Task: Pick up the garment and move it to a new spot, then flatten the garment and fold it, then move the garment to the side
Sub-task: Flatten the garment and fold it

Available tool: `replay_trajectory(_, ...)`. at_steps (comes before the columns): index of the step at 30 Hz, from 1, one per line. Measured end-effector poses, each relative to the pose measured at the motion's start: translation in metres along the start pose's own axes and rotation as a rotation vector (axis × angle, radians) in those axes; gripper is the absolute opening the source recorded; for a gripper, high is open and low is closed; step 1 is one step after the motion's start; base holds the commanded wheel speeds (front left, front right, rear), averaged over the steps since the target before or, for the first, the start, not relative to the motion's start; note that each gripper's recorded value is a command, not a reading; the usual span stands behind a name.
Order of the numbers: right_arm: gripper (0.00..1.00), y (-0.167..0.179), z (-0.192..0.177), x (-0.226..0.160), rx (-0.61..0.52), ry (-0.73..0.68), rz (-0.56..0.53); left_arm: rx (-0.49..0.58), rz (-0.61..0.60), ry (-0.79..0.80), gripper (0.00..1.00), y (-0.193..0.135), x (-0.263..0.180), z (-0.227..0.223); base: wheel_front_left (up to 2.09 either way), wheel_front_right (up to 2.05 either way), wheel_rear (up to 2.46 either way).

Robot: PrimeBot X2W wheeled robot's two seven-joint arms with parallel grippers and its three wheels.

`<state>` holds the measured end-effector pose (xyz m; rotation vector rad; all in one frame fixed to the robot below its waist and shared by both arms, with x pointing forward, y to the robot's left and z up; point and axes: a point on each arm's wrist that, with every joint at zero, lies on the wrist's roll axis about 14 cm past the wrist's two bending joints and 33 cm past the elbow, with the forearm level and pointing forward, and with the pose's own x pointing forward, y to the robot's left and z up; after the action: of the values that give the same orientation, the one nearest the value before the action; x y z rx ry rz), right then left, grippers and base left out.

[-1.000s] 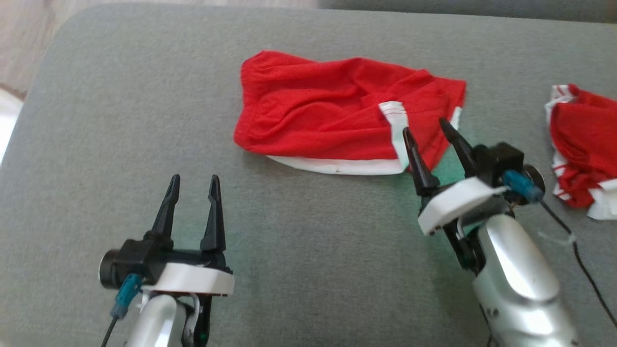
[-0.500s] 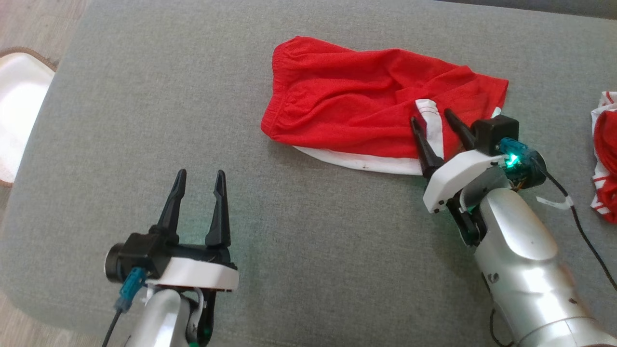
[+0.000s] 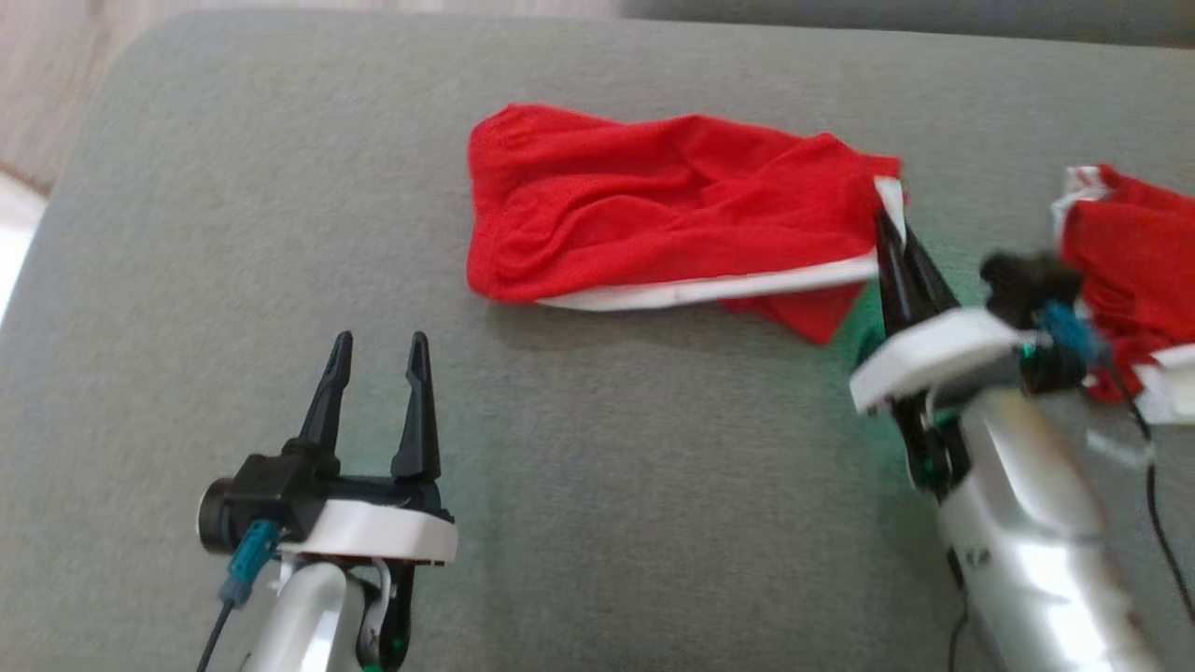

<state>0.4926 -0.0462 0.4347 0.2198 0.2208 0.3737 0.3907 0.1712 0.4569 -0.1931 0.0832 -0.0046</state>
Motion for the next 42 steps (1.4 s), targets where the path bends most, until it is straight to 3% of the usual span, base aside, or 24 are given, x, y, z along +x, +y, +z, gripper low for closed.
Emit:
replay_trajectory(5, 0.00, -0.025, -0.024, -0.047, 0.044, 0.031, -0.092, -0.004, -0.046, -0.013, 1.00, -0.015, 0.006, 0.003, 0.00, 0.00, 0.00)
replay_trajectory(11, 0.00, -0.059, -0.023, -0.086, 0.107, -0.001, -0.221, -0.004, -0.096, -0.029, 1.00, -0.032, 0.009, 0.008, 0.00, 0.00, 0.00)
replay_trajectory(12, 0.79, -0.062, -0.022, -0.090, 0.110, -0.008, -0.233, -0.005, -0.104, -0.026, 1.00, -0.034, 0.008, 0.007, 0.00, 0.00, 0.00)
replay_trajectory(13, 1.00, -0.065, -0.020, -0.094, 0.115, -0.016, -0.245, -0.006, -0.108, -0.022, 1.00, -0.036, 0.007, 0.006, 0.00, 0.00, 0.00)
replay_trajectory(18, 1.00, -0.070, -0.010, -0.105, 0.102, -0.056, -0.264, -0.002, -0.122, -0.015, 1.00, -0.041, 0.005, 0.003, 0.00, 0.00, 0.00)
replay_trajectory(27, 1.00, -0.037, 0.052, -0.112, -0.107, -0.247, -0.158, -0.005, -0.159, -0.023, 1.00, -0.052, 0.005, 0.006, 0.00, 0.00, 0.00)
replay_trajectory(42, 1.00, -0.024, 0.020, -0.140, -0.128, -0.179, -0.147, -0.008, -0.231, 0.047, 1.00, -0.070, -0.004, -0.017, 0.00, 0.00, 0.00)
